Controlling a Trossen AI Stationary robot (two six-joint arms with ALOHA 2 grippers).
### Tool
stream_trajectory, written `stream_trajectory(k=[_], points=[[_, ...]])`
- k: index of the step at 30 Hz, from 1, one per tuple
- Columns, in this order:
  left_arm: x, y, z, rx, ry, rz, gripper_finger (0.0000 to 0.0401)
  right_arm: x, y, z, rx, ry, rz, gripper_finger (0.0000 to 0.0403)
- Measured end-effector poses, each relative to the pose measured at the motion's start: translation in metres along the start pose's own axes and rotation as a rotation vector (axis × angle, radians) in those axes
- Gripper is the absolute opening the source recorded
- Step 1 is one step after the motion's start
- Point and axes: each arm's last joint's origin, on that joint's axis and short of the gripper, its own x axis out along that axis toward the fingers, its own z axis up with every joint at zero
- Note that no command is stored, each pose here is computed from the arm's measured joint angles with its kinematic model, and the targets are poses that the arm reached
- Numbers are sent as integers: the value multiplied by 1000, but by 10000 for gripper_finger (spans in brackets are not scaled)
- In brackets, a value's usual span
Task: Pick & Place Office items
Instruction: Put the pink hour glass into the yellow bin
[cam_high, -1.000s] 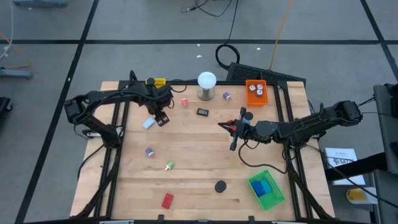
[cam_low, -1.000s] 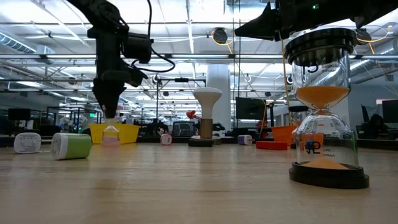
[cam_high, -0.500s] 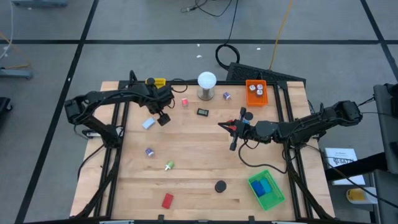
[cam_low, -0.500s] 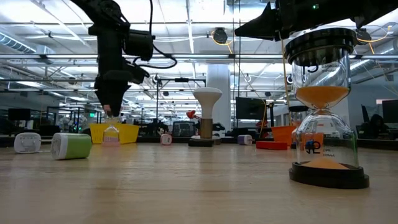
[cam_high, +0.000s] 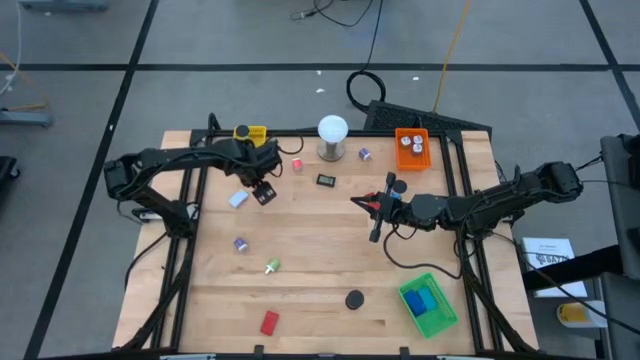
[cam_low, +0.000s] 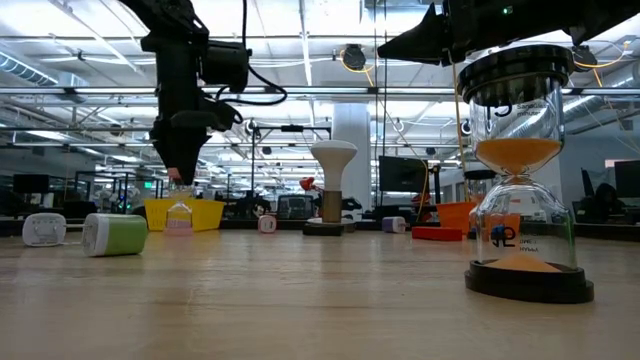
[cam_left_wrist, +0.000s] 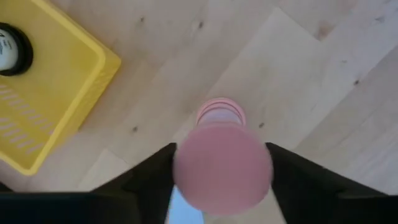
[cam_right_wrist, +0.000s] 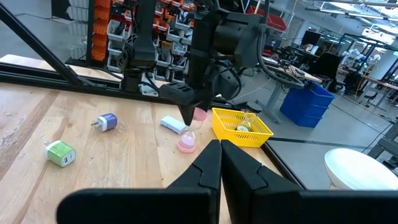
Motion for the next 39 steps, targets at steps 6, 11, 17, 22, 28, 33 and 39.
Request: stream_trajectory(k=[6, 11, 17, 22, 28, 33, 39], points=[[0, 0, 0, 14, -6, 23, 204, 0, 0, 0, 0, 0, 0, 4], [-4, 0, 1, 13, -10, 24, 204, 0, 0, 0, 0, 0, -1, 4], [-47, 4, 13, -10, -87, 33, 204, 0, 0, 0, 0, 0, -1, 4], [-92, 19, 22, -74, -147, 129, 204, 0, 0, 0, 0, 0, 0, 4], [-107, 47, 27, -175, -168, 157, 204, 0, 0, 0, -1, 2, 0, 4], [-87, 72, 21, -229, -85, 190, 204, 0, 0, -1, -4, 8, 2, 4], [-63, 97, 15, -299, -46, 215, 204, 0, 0, -1, -5, 8, 2, 4]])
